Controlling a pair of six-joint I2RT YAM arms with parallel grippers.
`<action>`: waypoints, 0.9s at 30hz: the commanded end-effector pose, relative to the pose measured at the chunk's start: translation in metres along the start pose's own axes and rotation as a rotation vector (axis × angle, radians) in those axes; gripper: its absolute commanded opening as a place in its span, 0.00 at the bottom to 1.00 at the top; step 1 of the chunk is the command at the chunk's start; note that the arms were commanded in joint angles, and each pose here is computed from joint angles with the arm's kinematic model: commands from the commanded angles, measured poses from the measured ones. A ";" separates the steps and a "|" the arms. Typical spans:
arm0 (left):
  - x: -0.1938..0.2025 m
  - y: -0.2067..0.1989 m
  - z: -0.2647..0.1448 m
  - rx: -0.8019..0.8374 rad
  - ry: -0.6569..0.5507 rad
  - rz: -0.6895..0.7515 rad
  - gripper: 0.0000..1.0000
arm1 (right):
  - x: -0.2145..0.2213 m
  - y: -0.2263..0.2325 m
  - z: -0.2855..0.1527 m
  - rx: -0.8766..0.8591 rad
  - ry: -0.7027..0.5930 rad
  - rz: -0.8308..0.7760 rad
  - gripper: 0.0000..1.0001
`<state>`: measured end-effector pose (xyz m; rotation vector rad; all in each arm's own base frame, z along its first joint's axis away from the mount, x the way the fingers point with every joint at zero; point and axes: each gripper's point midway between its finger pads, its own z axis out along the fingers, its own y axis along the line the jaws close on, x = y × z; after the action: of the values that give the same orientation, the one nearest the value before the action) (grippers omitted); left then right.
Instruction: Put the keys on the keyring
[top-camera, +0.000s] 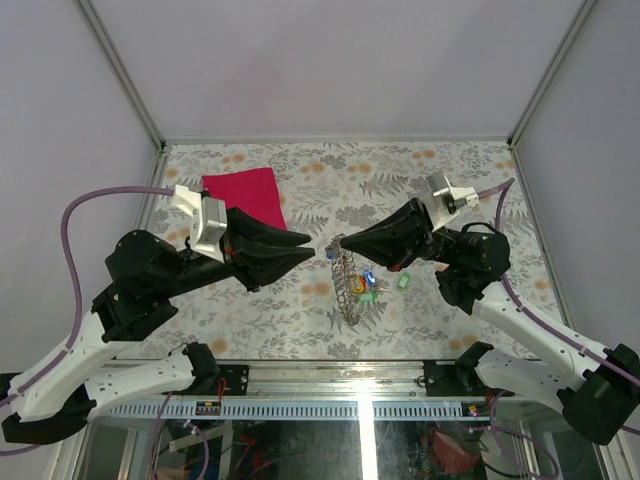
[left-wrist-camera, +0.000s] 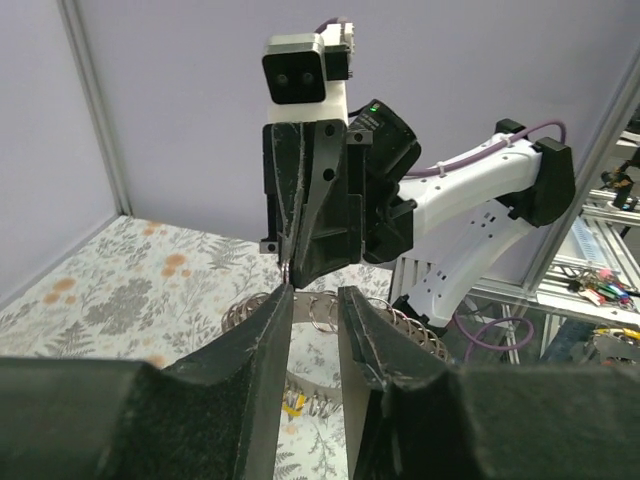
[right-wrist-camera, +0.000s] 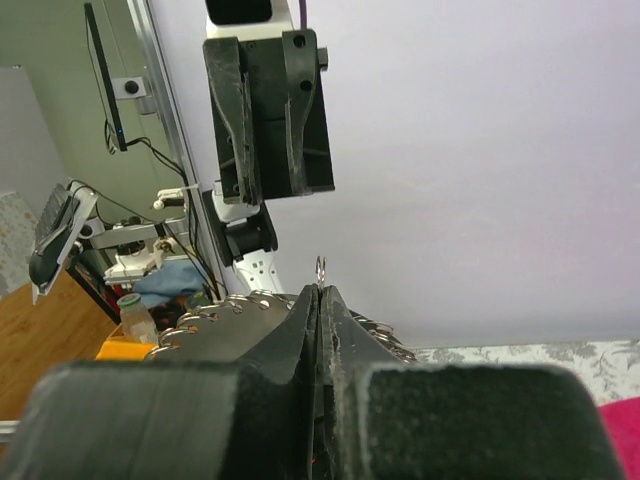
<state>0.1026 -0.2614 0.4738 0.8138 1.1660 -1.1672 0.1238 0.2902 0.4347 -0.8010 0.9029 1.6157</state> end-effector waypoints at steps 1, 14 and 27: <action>-0.032 -0.019 0.003 0.095 -0.103 0.026 0.24 | -0.053 0.033 0.012 -0.098 -0.126 -0.186 0.00; -0.040 -0.014 0.013 0.087 -0.143 0.061 0.18 | -0.066 0.037 0.010 -0.147 -0.250 -0.284 0.00; -0.031 -0.009 0.033 0.105 -0.125 0.093 0.18 | -0.058 0.028 0.012 -0.140 -0.233 -0.299 0.00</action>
<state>0.1092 -0.2895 0.4834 0.8602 1.0835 -1.2007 0.1145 0.2774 0.4778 -0.8064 0.6020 1.5160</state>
